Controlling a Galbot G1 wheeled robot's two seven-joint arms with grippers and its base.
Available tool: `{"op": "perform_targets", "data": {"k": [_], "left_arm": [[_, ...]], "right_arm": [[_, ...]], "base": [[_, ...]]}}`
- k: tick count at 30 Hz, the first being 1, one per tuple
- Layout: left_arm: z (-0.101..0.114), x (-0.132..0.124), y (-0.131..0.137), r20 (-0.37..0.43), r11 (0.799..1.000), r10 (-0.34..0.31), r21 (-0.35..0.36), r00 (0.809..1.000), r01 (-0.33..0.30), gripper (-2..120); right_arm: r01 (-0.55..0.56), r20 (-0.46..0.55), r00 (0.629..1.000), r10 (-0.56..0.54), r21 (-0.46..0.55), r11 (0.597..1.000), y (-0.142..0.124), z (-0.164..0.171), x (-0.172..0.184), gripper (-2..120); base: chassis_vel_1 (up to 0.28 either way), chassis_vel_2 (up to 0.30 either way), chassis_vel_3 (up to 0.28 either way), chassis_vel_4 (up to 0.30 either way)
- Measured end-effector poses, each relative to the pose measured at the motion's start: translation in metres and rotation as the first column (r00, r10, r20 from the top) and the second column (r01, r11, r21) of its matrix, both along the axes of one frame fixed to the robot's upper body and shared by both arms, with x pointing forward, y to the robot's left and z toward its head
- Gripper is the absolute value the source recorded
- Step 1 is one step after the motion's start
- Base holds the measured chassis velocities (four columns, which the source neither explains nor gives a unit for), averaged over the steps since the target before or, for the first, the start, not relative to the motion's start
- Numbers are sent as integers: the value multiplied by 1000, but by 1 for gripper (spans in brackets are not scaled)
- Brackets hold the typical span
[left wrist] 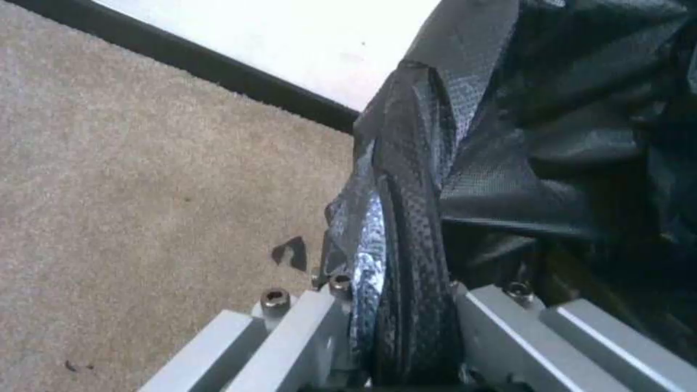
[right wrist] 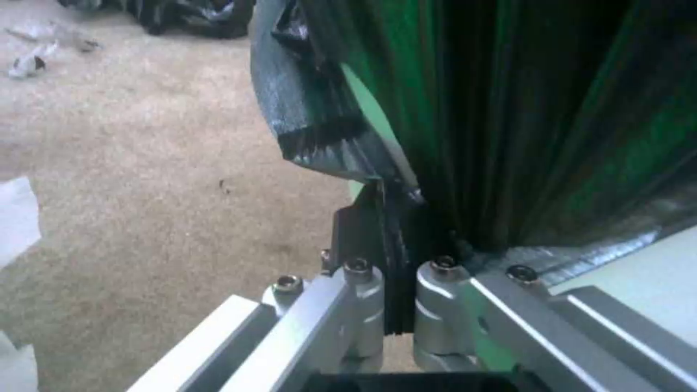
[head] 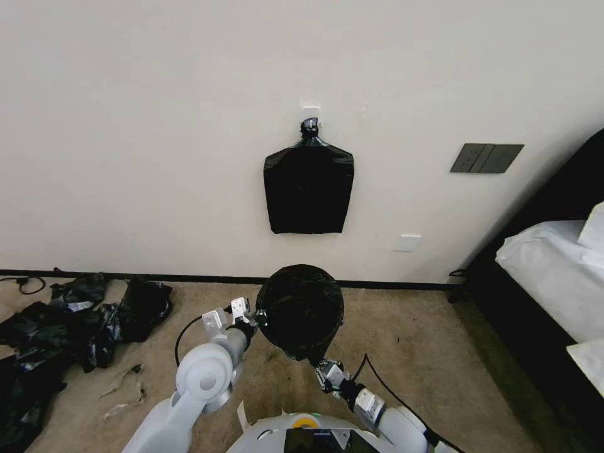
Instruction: Place a trash bag onto the trash bin.
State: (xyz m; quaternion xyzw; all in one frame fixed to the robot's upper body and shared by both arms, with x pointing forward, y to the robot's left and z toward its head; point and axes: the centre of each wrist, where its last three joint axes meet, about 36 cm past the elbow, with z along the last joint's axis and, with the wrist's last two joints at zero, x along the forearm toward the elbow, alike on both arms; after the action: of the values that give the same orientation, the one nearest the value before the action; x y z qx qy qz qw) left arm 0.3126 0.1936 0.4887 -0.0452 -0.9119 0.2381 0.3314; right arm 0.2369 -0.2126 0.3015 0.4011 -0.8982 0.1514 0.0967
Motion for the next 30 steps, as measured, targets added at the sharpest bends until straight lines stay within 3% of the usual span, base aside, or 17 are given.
{"op": "perform_targets", "data": {"k": [13,15,17,23,27,30], "left_arm": [[-2,23,12,16,999,35,13,999,-35,1],[-2,23,12,16,999,35,13,999,-35,1],[-5,31,16,21,998,55,19,998,-56,1],[-10,34,18,15,997,70,27,997,-70,1],[-22,35,19,73,989,113,87,991,-120,1],[-28,33,18,93,986,116,109,989,-126,1]], "right_arm": [[-33,49,998,31,32,999,-17,-5,-5,47],[-33,49,998,31,32,999,-17,-5,-5,47],[-61,70,996,57,52,997,-22,-6,-6,62],[-95,101,991,88,65,993,-28,-5,-8,79],[-42,85,996,31,132,990,-32,16,-11,96],[1,61,998,-13,189,982,-29,40,-14,100]], "base": [[0,0,0,0],[0,0,0,0],[0,0,0,0],[0,0,0,0],[0,0,0,0],[0,0,0,0]]}}
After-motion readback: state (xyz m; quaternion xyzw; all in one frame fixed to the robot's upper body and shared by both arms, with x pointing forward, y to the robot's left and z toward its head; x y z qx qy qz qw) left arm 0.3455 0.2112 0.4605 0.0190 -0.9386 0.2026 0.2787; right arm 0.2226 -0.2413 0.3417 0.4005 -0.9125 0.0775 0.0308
